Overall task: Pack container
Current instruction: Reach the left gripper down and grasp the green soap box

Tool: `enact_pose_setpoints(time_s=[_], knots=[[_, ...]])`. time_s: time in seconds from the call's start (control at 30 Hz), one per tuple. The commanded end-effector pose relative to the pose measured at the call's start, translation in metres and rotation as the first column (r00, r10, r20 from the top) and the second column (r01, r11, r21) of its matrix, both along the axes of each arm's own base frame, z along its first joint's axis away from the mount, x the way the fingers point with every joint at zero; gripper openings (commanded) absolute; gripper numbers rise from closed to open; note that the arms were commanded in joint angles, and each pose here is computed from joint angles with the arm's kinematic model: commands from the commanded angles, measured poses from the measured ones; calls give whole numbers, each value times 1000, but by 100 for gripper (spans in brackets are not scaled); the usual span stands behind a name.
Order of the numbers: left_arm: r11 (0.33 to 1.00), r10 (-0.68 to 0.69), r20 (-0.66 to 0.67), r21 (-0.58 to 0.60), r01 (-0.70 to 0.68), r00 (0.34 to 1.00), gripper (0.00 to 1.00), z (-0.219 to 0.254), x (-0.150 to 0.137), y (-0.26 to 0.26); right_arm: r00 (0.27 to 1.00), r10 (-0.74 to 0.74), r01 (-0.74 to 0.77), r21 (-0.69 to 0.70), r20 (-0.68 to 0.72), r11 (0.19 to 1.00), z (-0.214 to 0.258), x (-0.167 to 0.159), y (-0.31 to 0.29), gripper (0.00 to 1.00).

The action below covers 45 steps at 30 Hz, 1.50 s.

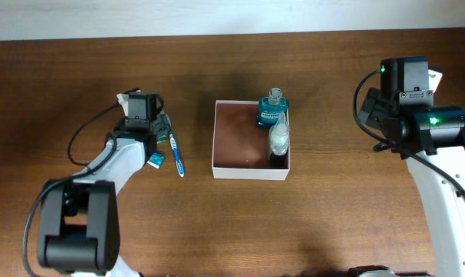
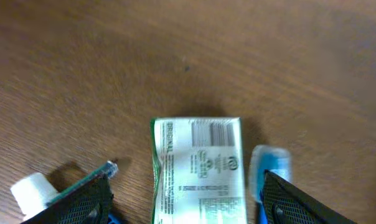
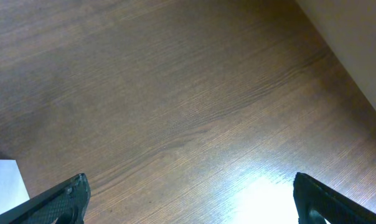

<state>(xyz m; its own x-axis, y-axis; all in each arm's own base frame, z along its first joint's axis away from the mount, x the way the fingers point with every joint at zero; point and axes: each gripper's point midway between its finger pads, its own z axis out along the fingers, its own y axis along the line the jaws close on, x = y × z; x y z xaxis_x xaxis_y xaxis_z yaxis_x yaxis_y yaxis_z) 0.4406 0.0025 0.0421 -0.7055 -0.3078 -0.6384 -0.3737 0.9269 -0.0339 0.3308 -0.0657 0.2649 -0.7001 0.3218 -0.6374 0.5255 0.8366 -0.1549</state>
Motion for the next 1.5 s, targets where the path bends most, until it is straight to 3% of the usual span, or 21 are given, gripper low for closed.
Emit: enact_pose_setpoints(time_s=[0.0, 0.3, 0.47, 1.0, 1.1, 1.27, 1.33, 1.37, 1.47], knots=[[1000, -3, -30, 24, 4, 1000, 78, -16, 3, 3, 1000, -14, 14, -13, 12, 1000, 4, 1, -4, 99], [998, -31, -40, 59, 33, 999, 77, -21, 5, 4, 1000, -14, 14, -13, 12, 1000, 4, 1, -4, 99], [998, -31, -37, 58, 33, 999, 69, -20, 5, 4, 1000, -14, 14, -13, 12, 1000, 4, 1, -4, 99], [998, -29, -57, 60, 33, 998, 70, -32, 4, 5, 1000, -14, 14, -13, 12, 1000, 4, 1, -4, 99], [998, -29, -54, 60, 32, 998, 63, -32, 5, 5, 1000, -14, 14, -13, 12, 1000, 4, 1, -4, 99], [998, -29, -55, 60, 32, 998, 61, -32, 5, 5, 1000, -14, 14, -13, 12, 1000, 4, 1, -4, 98], [998, -29, -55, 60, 32, 998, 62, -32, 5, 5, 1000, -14, 14, -13, 12, 1000, 4, 1, -4, 99], [998, -29, -55, 60, 32, 998, 73, -32, 5, 5, 1000, -14, 14, -13, 12, 1000, 4, 1, -4, 99], [998, -29, -58, 60, 33, 998, 73, -32, 4, 5, 1000, -14, 14, -13, 12, 1000, 4, 1, -4, 99]])
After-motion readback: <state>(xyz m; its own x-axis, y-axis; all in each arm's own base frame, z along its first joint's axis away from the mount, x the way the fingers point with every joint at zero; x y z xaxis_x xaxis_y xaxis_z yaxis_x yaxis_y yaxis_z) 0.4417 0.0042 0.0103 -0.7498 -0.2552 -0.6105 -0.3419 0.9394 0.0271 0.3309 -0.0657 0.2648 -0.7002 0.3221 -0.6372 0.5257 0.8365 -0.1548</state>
